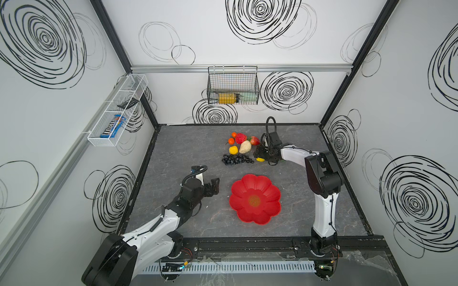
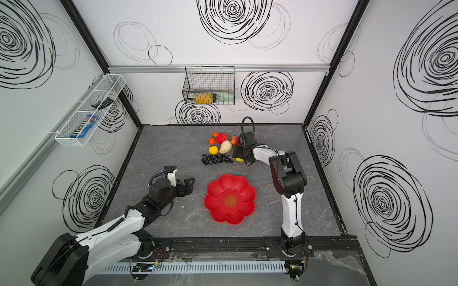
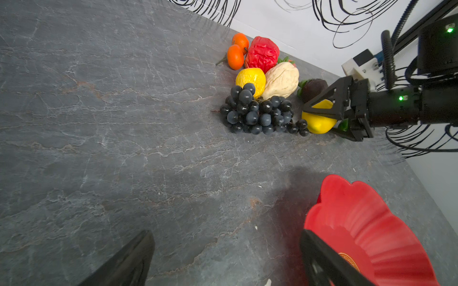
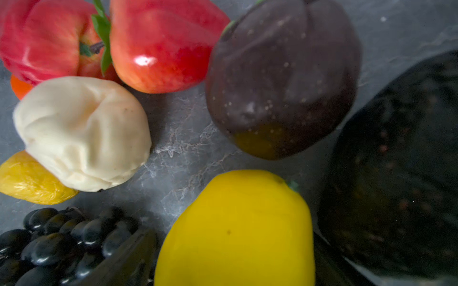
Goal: Arrange fruit in a fruit bowl
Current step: Pick up the fruit from the top-center of the table, then place the fruit in the fruit bowl.
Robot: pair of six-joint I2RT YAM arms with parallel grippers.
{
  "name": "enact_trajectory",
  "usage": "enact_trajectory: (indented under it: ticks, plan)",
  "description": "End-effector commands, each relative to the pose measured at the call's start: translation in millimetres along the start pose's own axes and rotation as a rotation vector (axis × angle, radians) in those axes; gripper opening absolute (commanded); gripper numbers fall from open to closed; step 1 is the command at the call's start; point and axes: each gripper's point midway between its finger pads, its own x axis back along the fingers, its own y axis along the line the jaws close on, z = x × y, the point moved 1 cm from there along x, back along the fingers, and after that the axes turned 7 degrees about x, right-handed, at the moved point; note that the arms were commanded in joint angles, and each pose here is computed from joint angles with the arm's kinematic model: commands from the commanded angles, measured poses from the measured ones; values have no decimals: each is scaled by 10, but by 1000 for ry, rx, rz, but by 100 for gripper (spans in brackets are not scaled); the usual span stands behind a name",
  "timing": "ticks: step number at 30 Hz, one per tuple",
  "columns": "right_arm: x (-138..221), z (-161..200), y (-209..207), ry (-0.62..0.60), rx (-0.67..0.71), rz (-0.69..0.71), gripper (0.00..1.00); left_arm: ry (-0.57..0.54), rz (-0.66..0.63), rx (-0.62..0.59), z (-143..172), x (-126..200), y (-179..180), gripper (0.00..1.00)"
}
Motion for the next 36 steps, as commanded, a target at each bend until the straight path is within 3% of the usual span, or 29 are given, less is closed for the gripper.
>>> enact_trajectory:
  ticks: [1, 10, 21, 28, 36]
  plan:
    - [13, -35, -35, -4, 12, 42, 86, -41, 28, 12, -110, -9, -55, 96]
    - [255, -108, -1, -68, 64, 53, 70, -26, 44, 16, -90, -22, -76, 96]
    - [940, 43, 412, -134, 197, -87, 68, 33, 110, 37, -37, -86, -205, 96]
    - [1483, 614, 925, -114, 438, -162, 68, 90, 261, 98, -38, 16, -643, 96]
    - [1778, 1387, 1277, -126, 630, -261, 68, 170, 475, 197, -30, 307, -1188, 96]
